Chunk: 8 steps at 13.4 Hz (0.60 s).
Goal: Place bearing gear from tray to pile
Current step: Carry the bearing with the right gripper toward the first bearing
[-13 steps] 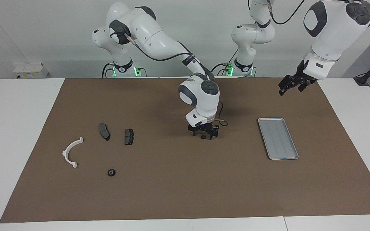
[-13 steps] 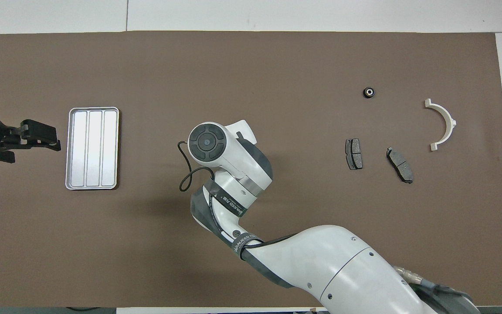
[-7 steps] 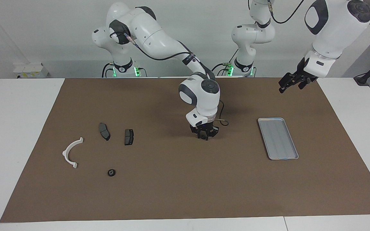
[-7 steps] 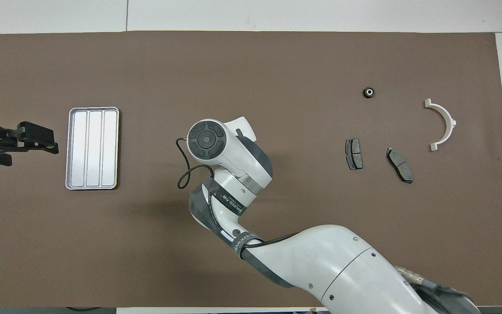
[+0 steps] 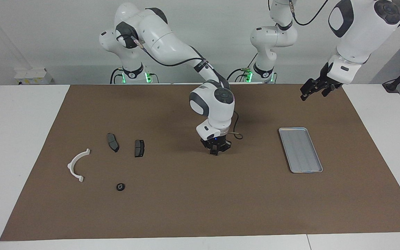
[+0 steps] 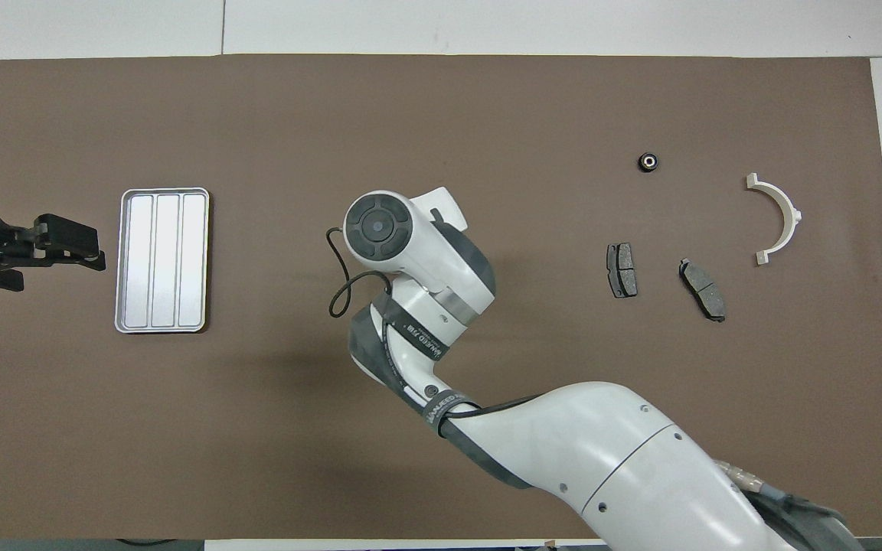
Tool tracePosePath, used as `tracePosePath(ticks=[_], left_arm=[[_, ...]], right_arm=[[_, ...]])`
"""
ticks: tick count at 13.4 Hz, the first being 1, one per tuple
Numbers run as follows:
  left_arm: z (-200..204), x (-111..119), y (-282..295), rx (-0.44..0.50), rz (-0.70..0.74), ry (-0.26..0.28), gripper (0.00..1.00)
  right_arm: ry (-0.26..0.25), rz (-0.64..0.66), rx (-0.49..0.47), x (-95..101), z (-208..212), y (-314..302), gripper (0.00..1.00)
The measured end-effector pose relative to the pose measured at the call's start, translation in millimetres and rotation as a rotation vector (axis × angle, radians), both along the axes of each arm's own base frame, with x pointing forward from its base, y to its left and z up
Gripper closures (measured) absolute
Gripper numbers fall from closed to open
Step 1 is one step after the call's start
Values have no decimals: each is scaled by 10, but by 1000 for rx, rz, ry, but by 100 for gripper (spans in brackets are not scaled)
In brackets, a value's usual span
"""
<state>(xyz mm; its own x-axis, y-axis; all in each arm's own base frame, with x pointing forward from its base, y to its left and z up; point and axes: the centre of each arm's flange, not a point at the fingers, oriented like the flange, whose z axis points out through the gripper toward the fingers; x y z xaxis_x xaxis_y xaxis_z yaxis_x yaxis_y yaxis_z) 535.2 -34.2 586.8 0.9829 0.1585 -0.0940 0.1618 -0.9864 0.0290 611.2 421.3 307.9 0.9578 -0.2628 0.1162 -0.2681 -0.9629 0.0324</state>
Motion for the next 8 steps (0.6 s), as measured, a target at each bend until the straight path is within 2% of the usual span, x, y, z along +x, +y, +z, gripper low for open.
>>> tracePosePath(ticks=[3, 5, 8], left_arm=[[3, -2, -5, 0, -1, -1, 0], [7, -3, -4, 0, -1, -1, 0], [11, -5, -5, 0, -1, -2, 0]], right_arm=[[16, 118, -15, 520, 574, -893, 76], [33, 201, -23, 679, 814, -1401, 76], [42, 305, -35, 883, 712, -2100, 76]])
